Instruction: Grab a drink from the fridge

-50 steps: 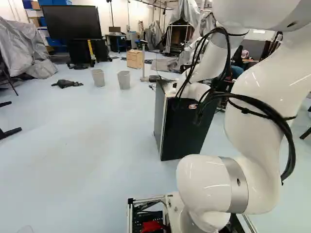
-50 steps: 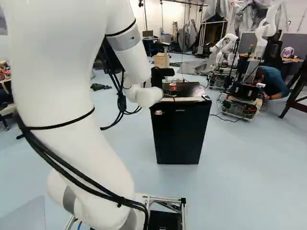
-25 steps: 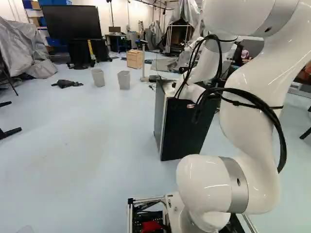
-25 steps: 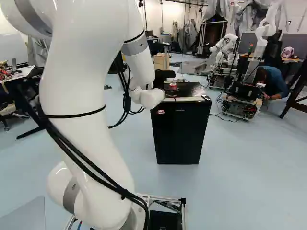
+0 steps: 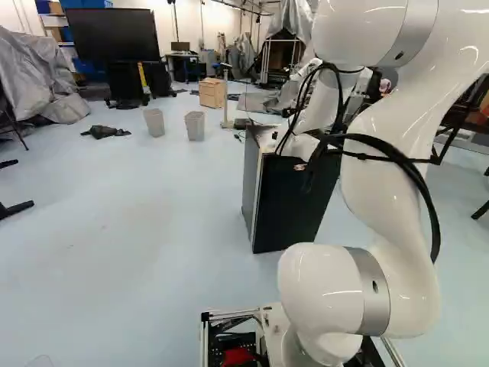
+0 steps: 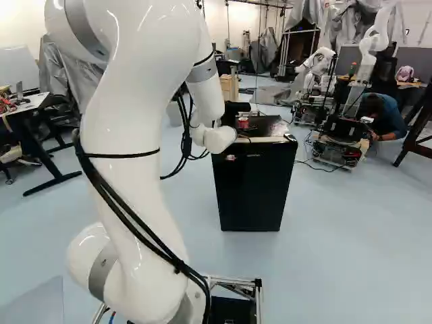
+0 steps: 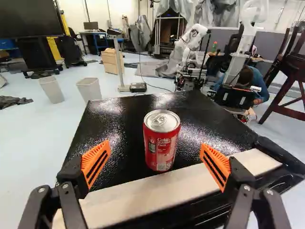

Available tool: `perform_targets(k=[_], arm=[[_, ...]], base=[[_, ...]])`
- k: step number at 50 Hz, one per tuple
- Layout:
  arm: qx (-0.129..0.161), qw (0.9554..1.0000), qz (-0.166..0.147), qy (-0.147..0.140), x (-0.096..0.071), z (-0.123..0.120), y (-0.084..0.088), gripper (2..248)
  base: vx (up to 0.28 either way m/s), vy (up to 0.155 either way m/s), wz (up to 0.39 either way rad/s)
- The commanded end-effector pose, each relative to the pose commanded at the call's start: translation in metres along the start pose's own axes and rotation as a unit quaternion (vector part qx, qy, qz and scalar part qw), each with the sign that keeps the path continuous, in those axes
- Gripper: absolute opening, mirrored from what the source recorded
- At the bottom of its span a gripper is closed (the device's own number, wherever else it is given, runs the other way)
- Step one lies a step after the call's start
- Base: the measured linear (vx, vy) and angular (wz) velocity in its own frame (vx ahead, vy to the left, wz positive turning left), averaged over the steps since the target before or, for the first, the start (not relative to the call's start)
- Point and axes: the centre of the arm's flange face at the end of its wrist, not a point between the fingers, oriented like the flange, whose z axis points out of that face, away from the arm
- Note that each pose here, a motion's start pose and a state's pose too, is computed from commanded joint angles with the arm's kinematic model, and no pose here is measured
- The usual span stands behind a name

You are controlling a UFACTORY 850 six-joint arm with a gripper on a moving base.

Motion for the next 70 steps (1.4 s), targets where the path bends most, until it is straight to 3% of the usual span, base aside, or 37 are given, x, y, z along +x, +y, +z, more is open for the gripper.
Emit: perform_targets(k=[20,21,26,27,31,32,36,37,41,42,70], arm=[[-0.006,1.0,0.001,0.006,0.003,0.022,0.007,247],[-0.006,1.0,0.001,0.006,0.003,0.022,0.007,233],[-0.006,1.0,0.001,0.007,0.003,0.022,0.007,233],[-0.006,1.0,0.001,0.007,0.003,0.022,0.007,194],[-0.006,1.0,0.001,0.007,0.003,0.022,0.007,194],[-0.006,1.0,0.001,0.007,0.003,0.022,0.007,156],[-0.006,1.0,0.001,0.007,0.003,0.022,0.007,156],[-0.006,1.0,0.001,0.007,0.003,0.022,0.007,118],[-0.006,1.0,0.001,0.007,0.003,0.022,0.007,118],[-0.006,1.0,0.001,0.007,0.003,0.022,0.007,98],[-0.006,0.9995,0.0,0.03,0.028,0.014,0.008,98]], base=[[0.0,0.0,0.0],[0.0,0.0,0.0],[0.0,0.0,0.0],[0.0,0.0,0.0],[0.0,0.0,0.0],[0.0,0.0,0.0],[0.0,0.0,0.0],[0.0,0.0,0.0],[0.0,0.0,0.0],[0.0,0.0,0.0],[0.0,0.0,0.0]])
